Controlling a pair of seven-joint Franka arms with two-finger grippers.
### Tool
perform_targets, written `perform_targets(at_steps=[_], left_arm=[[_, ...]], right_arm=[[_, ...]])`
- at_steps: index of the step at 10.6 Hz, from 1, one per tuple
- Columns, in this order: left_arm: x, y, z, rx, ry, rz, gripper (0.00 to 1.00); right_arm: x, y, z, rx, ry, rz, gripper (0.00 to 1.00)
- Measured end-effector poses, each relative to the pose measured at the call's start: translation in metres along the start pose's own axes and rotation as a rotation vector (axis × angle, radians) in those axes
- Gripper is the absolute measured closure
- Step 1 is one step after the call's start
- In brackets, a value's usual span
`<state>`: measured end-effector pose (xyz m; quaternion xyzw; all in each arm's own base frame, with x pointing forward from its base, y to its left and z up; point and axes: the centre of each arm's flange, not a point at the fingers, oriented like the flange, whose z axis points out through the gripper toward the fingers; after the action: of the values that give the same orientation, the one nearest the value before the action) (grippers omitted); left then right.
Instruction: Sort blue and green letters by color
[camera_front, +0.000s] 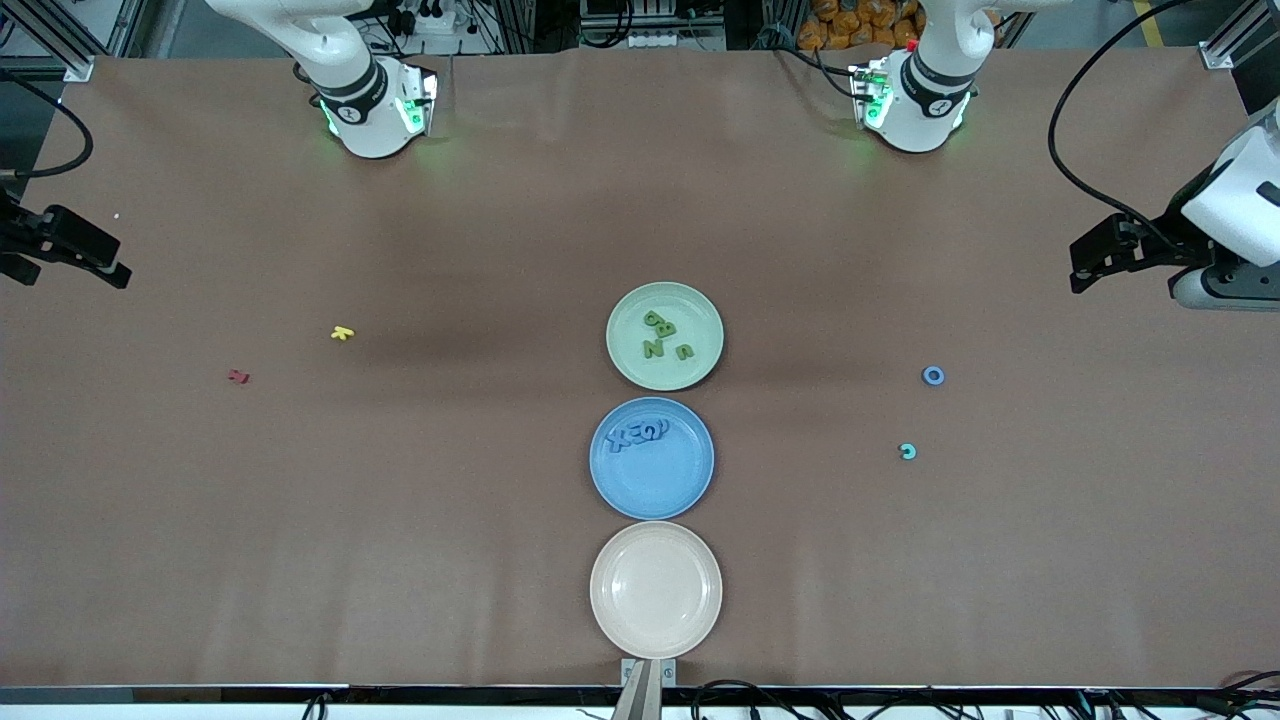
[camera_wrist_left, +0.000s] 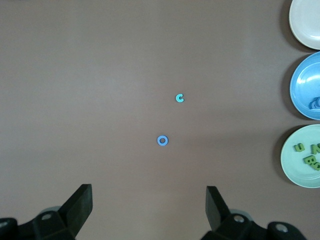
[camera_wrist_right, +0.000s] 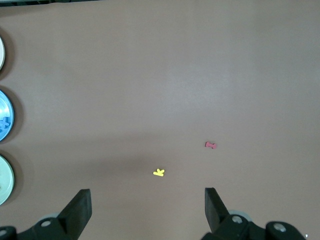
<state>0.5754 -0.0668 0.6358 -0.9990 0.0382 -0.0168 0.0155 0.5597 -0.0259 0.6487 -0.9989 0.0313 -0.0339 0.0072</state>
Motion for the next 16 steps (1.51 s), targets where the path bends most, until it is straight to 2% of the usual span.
perform_targets(at_steps=[2, 8, 10, 16], left_arm=[[-0.002, 0.000, 0.001, 0.001, -0.011, -0.055, 0.00], [-0.004, -0.001, 0.002, 0.001, -0.035, -0.083, 0.00], [-0.005, -0.005, 0.002, -0.033, -0.043, -0.137, 0.00], [-0.030, -0.006, -0.026, -0.044, -0.041, -0.165, 0.00]], right_arm=[[0.000, 0.000, 0.000, 0.000, -0.001, 0.000, 0.00], [0.001, 0.000, 0.003, -0.001, -0.005, 0.000, 0.00], [0.002, 0.000, 0.004, -0.001, -0.008, 0.001, 0.00], [0.004, 0.000, 0.009, -0.002, -0.015, 0.001, 0.00]])
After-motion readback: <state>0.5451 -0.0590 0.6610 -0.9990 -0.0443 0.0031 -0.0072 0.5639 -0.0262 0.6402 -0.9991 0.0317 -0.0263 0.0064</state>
